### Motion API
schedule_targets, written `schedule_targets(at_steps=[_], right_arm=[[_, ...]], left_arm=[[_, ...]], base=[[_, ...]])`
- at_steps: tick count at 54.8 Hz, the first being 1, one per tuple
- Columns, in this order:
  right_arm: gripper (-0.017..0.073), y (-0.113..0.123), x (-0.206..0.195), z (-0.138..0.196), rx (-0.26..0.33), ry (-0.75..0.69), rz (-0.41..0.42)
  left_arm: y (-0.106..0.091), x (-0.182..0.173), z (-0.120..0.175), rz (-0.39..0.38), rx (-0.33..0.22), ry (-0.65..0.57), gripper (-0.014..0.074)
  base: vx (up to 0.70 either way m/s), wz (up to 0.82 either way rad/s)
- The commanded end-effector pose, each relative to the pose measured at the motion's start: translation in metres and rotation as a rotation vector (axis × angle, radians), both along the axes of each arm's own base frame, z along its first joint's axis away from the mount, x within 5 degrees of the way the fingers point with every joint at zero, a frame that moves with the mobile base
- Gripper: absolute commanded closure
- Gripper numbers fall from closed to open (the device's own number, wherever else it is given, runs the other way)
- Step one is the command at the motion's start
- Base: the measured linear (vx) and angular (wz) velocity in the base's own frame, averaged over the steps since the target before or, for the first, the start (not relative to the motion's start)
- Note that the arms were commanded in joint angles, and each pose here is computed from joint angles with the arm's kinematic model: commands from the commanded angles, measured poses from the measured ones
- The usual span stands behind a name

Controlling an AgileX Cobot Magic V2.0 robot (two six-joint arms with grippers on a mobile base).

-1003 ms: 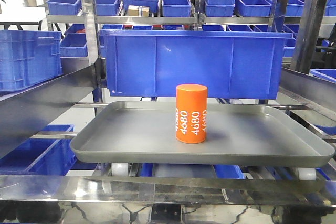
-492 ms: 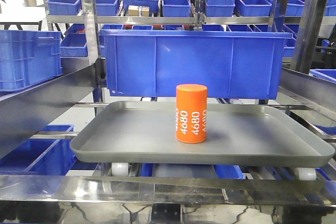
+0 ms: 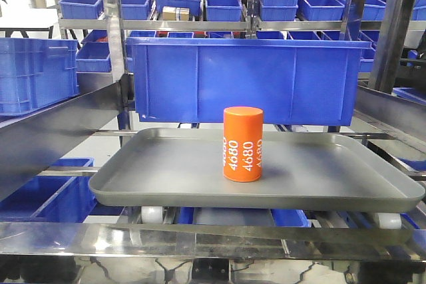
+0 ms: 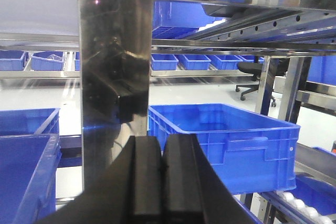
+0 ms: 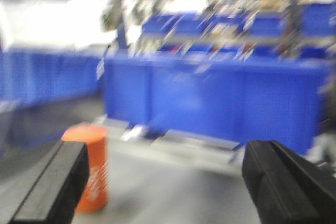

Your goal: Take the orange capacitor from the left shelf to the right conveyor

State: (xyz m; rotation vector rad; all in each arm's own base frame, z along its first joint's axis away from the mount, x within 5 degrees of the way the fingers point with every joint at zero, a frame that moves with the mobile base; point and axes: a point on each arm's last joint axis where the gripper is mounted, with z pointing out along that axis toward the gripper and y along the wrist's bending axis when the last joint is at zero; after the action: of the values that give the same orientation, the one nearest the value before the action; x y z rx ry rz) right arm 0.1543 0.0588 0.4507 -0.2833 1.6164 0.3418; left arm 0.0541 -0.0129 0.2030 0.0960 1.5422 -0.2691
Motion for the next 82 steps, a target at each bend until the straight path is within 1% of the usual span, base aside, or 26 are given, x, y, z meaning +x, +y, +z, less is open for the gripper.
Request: schedule_targets(at_steps=[1, 8, 16, 23, 26, 32, 39, 59, 64, 71, 77, 80, 82], right_arm=[[-0.0034, 0.016, 0.018, 0.004, -0.009, -0.049, 0.051], [-0.0031, 0.037, 0.043, -0.015, -0.048, 0.028, 0.096], [-0.0031, 0.051, 0.059, -0.031, -0.059, 0.094, 0.125], [-0.0031, 0.062, 0.066, -0.037, -0.095, 0.102, 0.163], [-0.0031, 0.067, 0.069, -0.038, -0.101, 0.105, 0.177], [-0.0031, 0.072, 0.075, -0.037, -0.056, 0.117, 0.185], [-0.0031, 0.074, 0.08, -0.034, -0.061, 0.094, 0.193], [-0.0031, 0.087, 0.094, -0.028, -0.023, 0.09, 0.237], [-0.0031, 0.091, 0.101, -0.029, -0.029, 0.088, 0.241], [-0.0031, 0.096, 0.113, -0.031, -0.052, 0.075, 0.234], [-0.0031, 0.102, 0.125, -0.032, -0.054, 0.072, 0.227], [-0.0022, 0.104, 0.131, -0.031, -0.055, 0.073, 0.227], [0.0003, 0.106, 0.134, -0.031, -0.055, 0.074, 0.229]], left_arm=[[0.001, -0.003, 0.018, -0.005, -0.037, -0.109, 0.06], [0.001, -0.003, 0.018, -0.005, -0.037, -0.109, 0.06], [0.001, -0.003, 0.018, -0.005, -0.037, -0.109, 0.06], [0.001, -0.003, 0.018, -0.005, -0.037, -0.109, 0.06], [0.001, -0.003, 0.018, -0.005, -0.037, -0.109, 0.06], [0.001, -0.003, 0.018, -0.005, -0.037, -0.109, 0.06], [0.001, -0.003, 0.018, -0.005, -0.037, -0.109, 0.06], [0.001, -0.003, 0.018, -0.005, -0.037, -0.109, 0.06], [0.001, -0.003, 0.018, -0.005, -0.037, -0.109, 0.06], [0.001, -0.003, 0.018, -0.005, -0.037, -0.109, 0.06], [0.001, -0.003, 0.018, -0.005, -0.037, -0.109, 0.06], [0.001, -0.003, 0.018, -0.005, -0.037, -0.109, 0.06], [0.001, -0.003, 0.018, -0.005, -0.037, -0.109, 0.06]], base=[[0.0, 0.0], [0.0, 0.0], [0.0, 0.0], [0.0, 0.0], [0.0, 0.0], [0.0, 0.0], [0.0, 0.0], [0.0, 0.0], [0.0, 0.0], [0.0, 0.0], [0.0, 0.0], [0.0, 0.0], [0.0, 0.0]])
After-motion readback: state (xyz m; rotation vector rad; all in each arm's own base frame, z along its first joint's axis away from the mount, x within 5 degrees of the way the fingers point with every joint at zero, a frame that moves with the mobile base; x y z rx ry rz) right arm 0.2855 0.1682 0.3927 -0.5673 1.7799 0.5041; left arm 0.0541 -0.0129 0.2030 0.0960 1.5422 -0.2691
